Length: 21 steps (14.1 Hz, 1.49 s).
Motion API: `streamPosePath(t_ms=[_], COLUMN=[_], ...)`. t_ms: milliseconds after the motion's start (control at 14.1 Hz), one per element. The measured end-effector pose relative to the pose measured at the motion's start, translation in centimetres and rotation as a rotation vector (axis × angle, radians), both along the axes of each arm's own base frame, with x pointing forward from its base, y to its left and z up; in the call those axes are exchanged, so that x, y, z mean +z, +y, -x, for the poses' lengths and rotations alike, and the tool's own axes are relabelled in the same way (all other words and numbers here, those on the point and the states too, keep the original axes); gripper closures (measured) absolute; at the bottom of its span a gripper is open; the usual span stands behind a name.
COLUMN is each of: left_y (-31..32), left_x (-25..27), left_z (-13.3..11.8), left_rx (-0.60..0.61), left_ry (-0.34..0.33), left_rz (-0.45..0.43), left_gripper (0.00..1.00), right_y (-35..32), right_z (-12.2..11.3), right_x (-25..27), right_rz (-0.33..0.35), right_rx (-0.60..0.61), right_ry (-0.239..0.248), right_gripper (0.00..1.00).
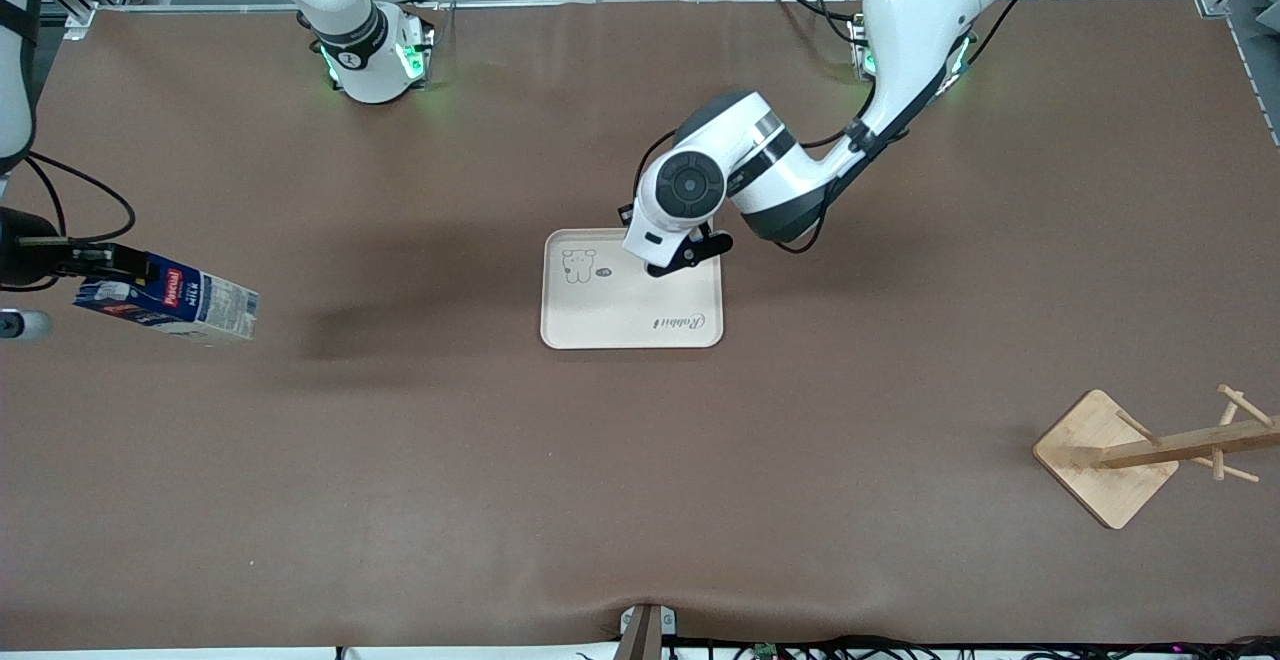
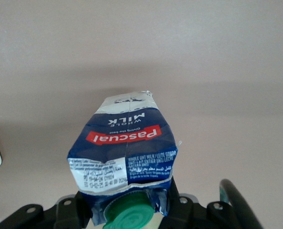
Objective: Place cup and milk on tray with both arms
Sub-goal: 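Carry the mug with the left gripper over the white tray, then lower the mug onto the tray while the right gripper carries the milk over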
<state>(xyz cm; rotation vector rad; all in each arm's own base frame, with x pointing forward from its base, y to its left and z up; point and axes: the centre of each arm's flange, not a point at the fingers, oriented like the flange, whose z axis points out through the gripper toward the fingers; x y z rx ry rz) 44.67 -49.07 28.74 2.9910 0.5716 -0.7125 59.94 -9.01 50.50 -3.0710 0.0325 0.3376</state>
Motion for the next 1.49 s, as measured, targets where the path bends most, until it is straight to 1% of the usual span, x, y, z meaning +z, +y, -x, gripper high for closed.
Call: streamPosePath(t_ms=[284, 427, 569, 711, 924, 1280, 1422, 1493], left_y=[1.7, 1.8, 1.7, 1.8, 1.8, 1.4, 1.0, 0.8], left_x=[-3.8, -5.6, -6.6, -6.5, -6.5, -6.2, -6.1, -6.1], left_z=[-1.4, -1.1, -1.0, -1.1, -1.2, -2.3, -2.0, -1.8], left_rx=[0.032, 0.031, 0.033, 0.032, 0.033, 0.036, 0.027, 0.023], left_ry=[0.048, 0.078, 0.099, 0.103, 0.102, 0.093, 0.092, 0.091], left_rz=[-0.040, -0.050, -0.050, -0.053, -0.052, -0.025, -0.021, -0.021], left_gripper=[0.91, 0.91, 0.91, 0.91, 0.91, 0.91, 0.91, 0.91], right_y=[4.0, 6.2, 8.4, 11.1, 16.2, 23.4, 26.0, 27.2], right_z=[0.2, 0.2, 0.1, 0.2, 0.6, 1.7, 2.3, 2.5], right_x=[-0.8, -1.1, -1.3, -1.3, -1.3, -1.3, -1.6, -1.9], right_rz=[-0.003, -0.003, -0.028, -0.031, 0.007, 0.008, 0.015, 0.006], right_rx=[0.037, 0.017, -0.020, -0.069, -0.129, -0.172, -0.167, -0.164], right_ry=[0.067, 0.088, 0.099, 0.109, 0.120, 0.135, 0.142, 0.146], right_gripper=[0.39, 0.39, 0.39, 0.39, 0.39, 0.39, 0.39, 0.39])
